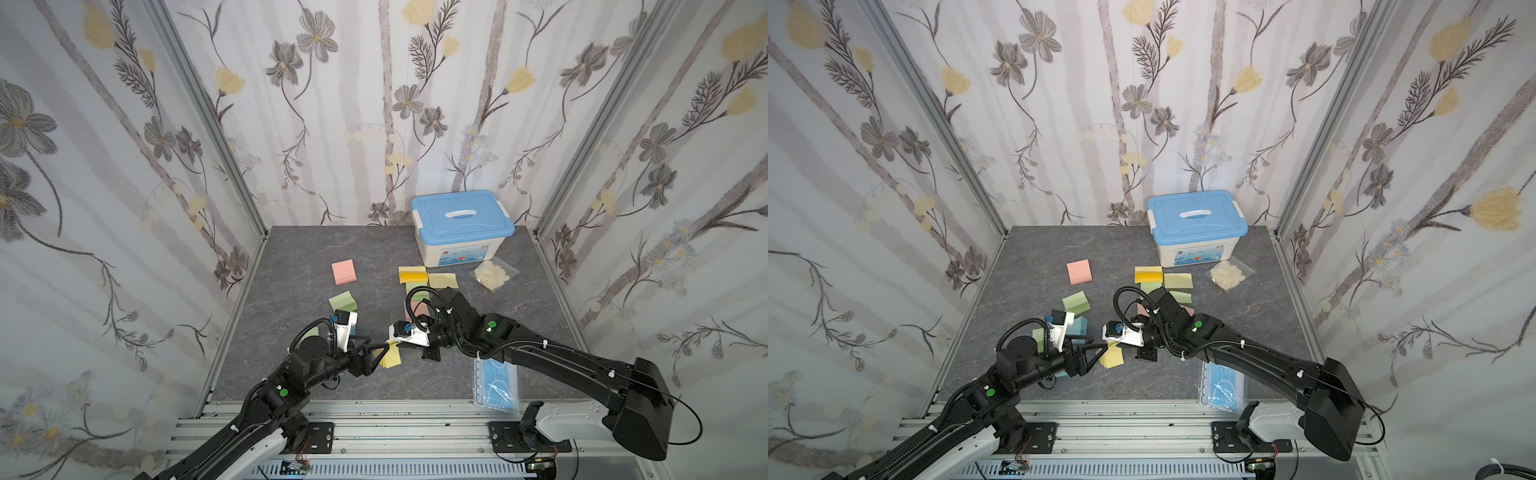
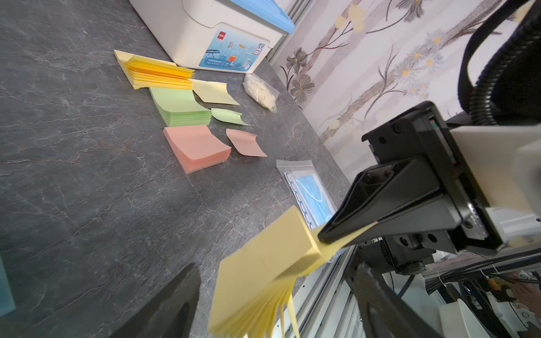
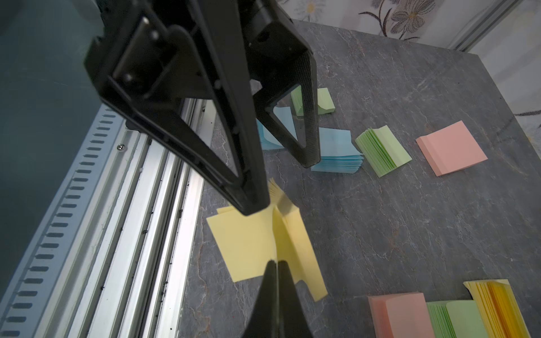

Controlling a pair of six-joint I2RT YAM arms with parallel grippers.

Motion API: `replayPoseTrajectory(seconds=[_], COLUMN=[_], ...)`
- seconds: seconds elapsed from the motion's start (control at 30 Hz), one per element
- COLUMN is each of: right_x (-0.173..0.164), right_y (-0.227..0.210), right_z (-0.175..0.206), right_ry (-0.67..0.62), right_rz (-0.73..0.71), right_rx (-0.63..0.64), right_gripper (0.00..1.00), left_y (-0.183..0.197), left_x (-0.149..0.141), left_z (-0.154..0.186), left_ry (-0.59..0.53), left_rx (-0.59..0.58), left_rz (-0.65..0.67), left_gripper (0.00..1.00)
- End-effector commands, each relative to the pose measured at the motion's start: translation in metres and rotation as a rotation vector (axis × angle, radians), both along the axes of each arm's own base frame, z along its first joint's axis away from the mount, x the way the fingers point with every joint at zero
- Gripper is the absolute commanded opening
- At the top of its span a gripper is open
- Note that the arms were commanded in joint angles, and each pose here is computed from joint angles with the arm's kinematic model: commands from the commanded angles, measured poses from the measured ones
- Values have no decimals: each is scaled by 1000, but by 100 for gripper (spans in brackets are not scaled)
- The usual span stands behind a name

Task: Tear off pages from different memo pads
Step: Tear off the paper from the memo pad.

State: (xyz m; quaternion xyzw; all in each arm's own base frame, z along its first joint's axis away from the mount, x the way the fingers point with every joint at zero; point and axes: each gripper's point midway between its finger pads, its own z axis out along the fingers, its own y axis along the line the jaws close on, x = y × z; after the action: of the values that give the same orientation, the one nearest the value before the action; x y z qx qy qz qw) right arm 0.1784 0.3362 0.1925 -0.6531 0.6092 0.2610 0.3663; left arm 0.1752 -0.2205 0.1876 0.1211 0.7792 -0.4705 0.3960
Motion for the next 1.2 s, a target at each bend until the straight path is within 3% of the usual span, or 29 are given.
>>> replayPoseTrajectory(seconds=[0.0, 0.3, 0.5, 0.6, 0.77, 1.07, 1.17], right_x=[-9, -13, -10, -15, -8, 1, 9], right_y=[10, 11, 8, 2, -7, -14, -19], right_z=[18, 30, 38, 31, 28, 34, 36], right_ry=[35, 63, 43, 48, 15, -28, -61], right_rz=[41, 32, 4, 1, -46, -104, -149], right_rx=[99, 147, 161, 151, 134, 136, 126], right_gripper=[0, 0, 0, 0, 0, 0, 0], left_y=[-7, -23, -24, -16, -7, -2, -1], left_x=[-3, -14, -13, -7, -5, -2, -1], left_z=[18, 18, 1, -6, -7, -10, -13], left_ry=[-37, -32, -6, -1, -12, -7, 1], left_rx=[-68, -84, -17, 22, 34, 49, 61], left_rz=[-35, -108, -84, -29, 14, 41, 57], left_gripper=[86, 85, 82, 71, 37, 2, 0])
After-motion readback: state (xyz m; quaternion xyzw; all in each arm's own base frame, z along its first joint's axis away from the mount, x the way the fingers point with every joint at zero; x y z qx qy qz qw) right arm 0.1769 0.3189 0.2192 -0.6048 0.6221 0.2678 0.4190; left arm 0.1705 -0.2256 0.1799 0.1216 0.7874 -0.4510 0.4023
